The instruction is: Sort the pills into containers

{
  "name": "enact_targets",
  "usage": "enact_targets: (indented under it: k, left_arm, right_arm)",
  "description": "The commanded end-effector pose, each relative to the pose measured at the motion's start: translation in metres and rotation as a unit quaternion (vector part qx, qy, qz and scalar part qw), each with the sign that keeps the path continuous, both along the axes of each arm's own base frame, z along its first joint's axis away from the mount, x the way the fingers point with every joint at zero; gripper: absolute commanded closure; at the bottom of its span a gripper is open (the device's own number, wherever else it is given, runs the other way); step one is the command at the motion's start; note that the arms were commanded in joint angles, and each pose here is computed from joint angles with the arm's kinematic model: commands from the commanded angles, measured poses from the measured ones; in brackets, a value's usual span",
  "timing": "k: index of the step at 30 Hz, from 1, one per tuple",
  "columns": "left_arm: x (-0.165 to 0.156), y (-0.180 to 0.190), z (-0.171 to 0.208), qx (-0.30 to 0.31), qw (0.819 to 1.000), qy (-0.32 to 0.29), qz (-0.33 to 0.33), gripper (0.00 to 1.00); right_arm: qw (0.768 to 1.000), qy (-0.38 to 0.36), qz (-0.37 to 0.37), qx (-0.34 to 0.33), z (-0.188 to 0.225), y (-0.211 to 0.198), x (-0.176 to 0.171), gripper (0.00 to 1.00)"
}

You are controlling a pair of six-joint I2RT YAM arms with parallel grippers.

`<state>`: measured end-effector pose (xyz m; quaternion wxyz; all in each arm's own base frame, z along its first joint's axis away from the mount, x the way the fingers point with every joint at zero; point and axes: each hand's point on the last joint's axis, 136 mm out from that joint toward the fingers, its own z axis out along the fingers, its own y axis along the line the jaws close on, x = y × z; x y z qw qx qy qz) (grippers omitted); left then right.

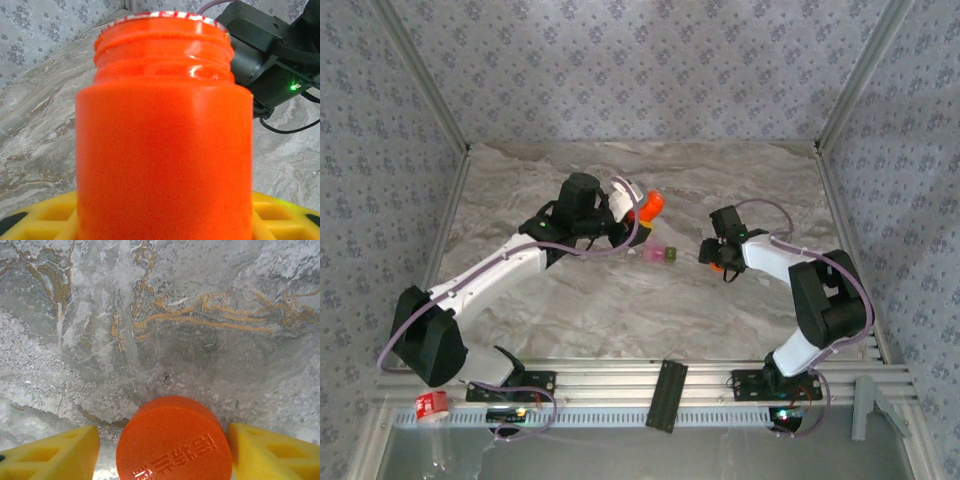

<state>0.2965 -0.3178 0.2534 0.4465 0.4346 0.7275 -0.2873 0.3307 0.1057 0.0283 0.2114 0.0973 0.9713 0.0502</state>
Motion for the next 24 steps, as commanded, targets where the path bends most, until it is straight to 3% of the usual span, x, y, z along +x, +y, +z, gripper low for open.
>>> enact_targets:
  k: [1, 10, 14, 16, 20, 24]
  left_arm:
    - [-0.002, 0.007, 0.019, -0.015, 1.000, -0.018, 0.010, 1.00]
    - [-0.006, 0.015, -0.004, 0.007, 1.000, 0.004, 0.020, 1.00]
    - [-0.008, 0.019, -0.020, 0.020, 0.999, 0.016, 0.024, 1.00]
    - [-0.009, 0.021, -0.027, 0.025, 0.999, 0.023, 0.027, 1.00]
    - [-0.010, 0.023, -0.035, 0.030, 0.999, 0.028, 0.030, 1.00]
    - [-0.010, 0.024, -0.034, 0.029, 0.999, 0.027, 0.031, 1.00]
  right_arm:
    - [1.000, -0.014, -0.002, 0.028, 0.026, 0.005, 0.001, 0.28]
    - [0.993, -0.063, 0.053, 0.079, 0.093, 0.031, 0.010, 0.26]
    - [0.993, -0.074, 0.067, 0.071, 0.107, 0.033, 0.011, 0.15]
    - [0.992, -0.075, 0.071, 0.066, 0.109, 0.032, 0.011, 0.02]
    - [0.994, -0.082, 0.063, 0.032, 0.111, 0.021, 0.013, 0.00]
    - [0.990, -0.123, 0.016, -0.074, 0.128, -0.011, 0.022, 0.00]
